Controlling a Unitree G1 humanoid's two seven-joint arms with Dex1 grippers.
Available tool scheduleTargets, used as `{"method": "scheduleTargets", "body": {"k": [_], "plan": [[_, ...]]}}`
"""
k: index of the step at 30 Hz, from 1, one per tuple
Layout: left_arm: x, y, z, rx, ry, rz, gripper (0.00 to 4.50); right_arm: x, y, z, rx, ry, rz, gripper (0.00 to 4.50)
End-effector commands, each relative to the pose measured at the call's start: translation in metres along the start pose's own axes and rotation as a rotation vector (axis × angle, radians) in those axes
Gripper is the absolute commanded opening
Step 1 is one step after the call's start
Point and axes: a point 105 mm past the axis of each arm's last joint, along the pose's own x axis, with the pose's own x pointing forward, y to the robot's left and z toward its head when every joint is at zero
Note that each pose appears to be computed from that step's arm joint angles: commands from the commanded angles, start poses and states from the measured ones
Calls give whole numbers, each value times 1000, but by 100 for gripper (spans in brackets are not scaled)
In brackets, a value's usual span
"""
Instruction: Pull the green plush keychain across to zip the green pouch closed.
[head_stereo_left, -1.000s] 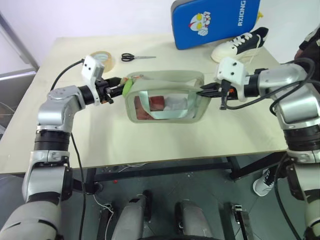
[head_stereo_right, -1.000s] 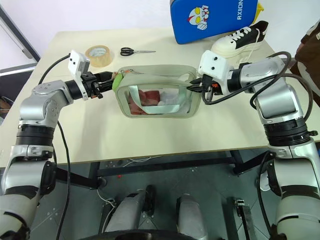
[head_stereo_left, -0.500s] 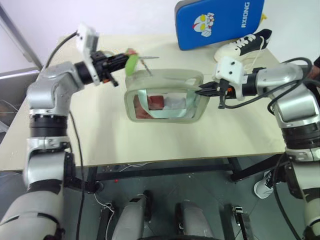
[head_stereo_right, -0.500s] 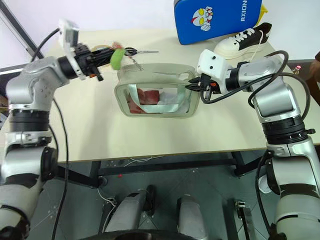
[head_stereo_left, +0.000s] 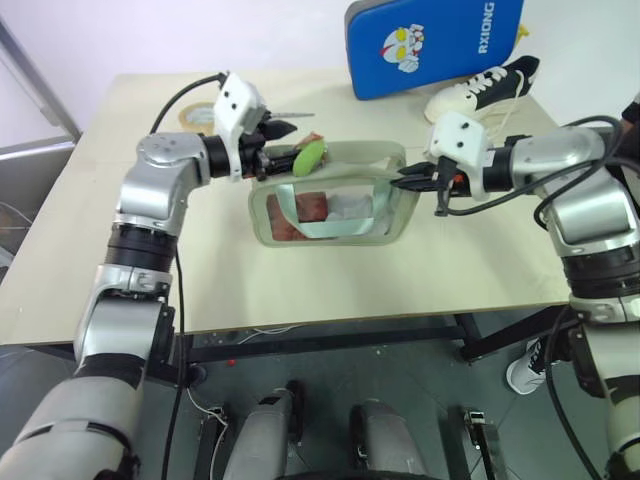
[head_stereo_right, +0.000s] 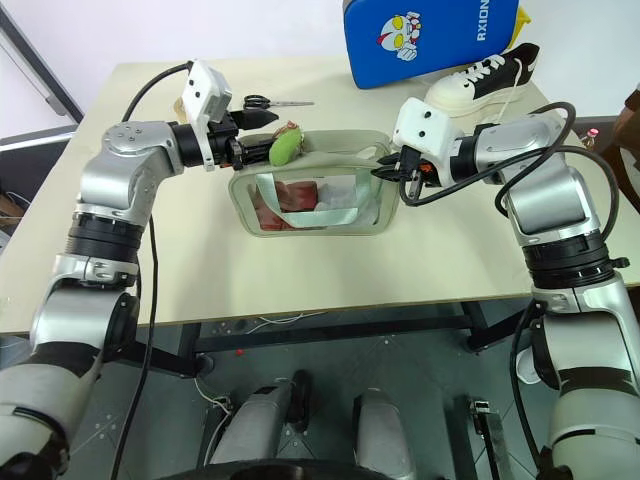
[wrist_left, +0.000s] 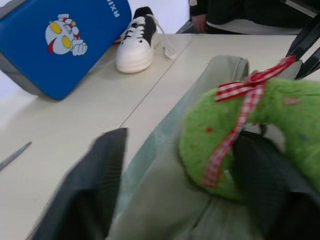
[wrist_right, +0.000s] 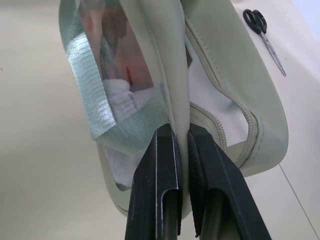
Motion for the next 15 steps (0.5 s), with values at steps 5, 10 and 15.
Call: {"method": "scheduleTargets", "body": {"k": [5, 10, 15], "plan": [[-59, -2, 22, 107, 81, -8, 342, -4, -10, 15, -49, -38, -50, 0], [-65, -22, -8, 96, 168, -39, 342, -1, -10, 17, -46, -52, -44, 0], [-44, -28, -24, 55, 143, 29, 342, 2, -7, 19, -49, -57, -27, 0]]}}
